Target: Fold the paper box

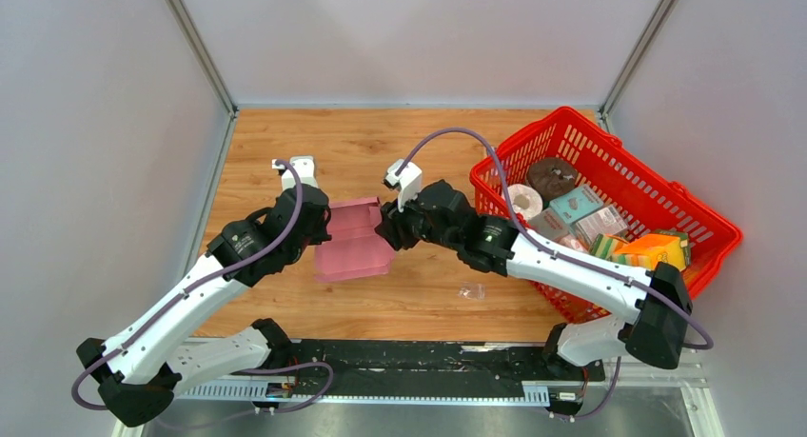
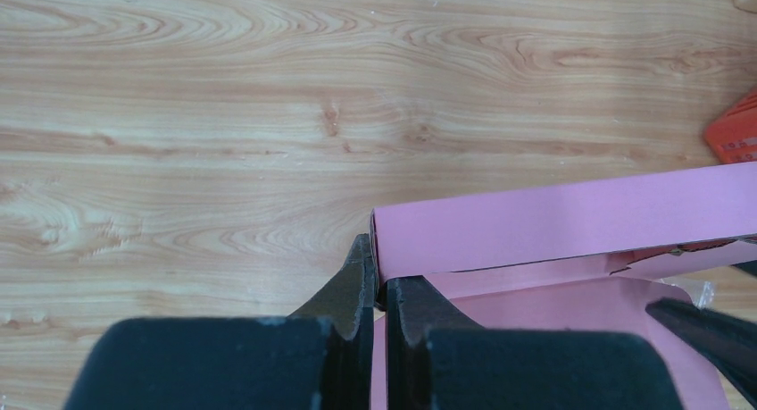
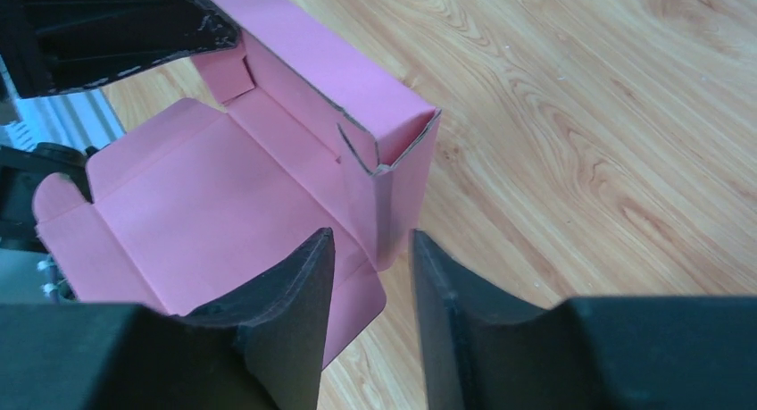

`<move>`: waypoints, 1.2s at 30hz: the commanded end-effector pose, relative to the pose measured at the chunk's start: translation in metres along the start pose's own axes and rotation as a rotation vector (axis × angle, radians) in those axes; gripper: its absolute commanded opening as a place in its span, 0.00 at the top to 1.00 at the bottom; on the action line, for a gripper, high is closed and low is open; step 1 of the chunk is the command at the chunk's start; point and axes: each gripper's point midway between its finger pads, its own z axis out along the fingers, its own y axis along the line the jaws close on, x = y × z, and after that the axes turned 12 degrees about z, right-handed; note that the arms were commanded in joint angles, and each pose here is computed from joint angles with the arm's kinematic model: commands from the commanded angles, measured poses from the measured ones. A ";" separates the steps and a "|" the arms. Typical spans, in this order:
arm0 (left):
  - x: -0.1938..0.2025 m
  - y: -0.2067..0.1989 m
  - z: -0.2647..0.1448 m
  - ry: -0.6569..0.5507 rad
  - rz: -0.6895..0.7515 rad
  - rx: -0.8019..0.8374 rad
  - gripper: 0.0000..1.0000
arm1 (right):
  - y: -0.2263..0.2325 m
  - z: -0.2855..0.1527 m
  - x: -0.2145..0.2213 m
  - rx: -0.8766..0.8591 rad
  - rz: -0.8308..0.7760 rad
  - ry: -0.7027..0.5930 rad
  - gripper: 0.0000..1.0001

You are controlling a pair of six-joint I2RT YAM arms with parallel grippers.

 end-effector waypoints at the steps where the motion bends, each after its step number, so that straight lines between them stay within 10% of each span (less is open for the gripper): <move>1: -0.016 0.001 -0.010 -0.045 -0.015 0.015 1.00 | 0.002 0.002 -0.040 0.052 -0.005 -0.139 0.63; 7: -0.018 0.000 -0.009 -0.048 -0.015 0.016 1.00 | -0.001 0.010 -0.044 0.147 -0.015 -0.158 0.72; 12: -0.017 -0.001 -0.006 -0.038 -0.020 0.008 1.00 | -0.006 0.022 -0.041 0.293 -0.018 -0.160 1.00; 18: -0.020 -0.006 -0.005 -0.047 -0.103 0.013 1.00 | -0.013 0.016 -0.039 0.804 -0.119 -0.363 1.00; 30: -0.018 -0.016 -0.001 -0.049 -0.147 0.049 1.00 | -0.006 0.023 -0.044 0.712 -0.088 -0.412 0.99; 32: -0.018 -0.013 -0.001 -0.051 -0.135 0.036 1.00 | 0.005 0.016 -0.049 0.613 -0.094 -0.390 0.89; 36: -0.018 -0.003 -0.003 -0.058 -0.118 -0.002 1.00 | 0.003 -0.017 -0.042 0.520 -0.126 -0.283 0.35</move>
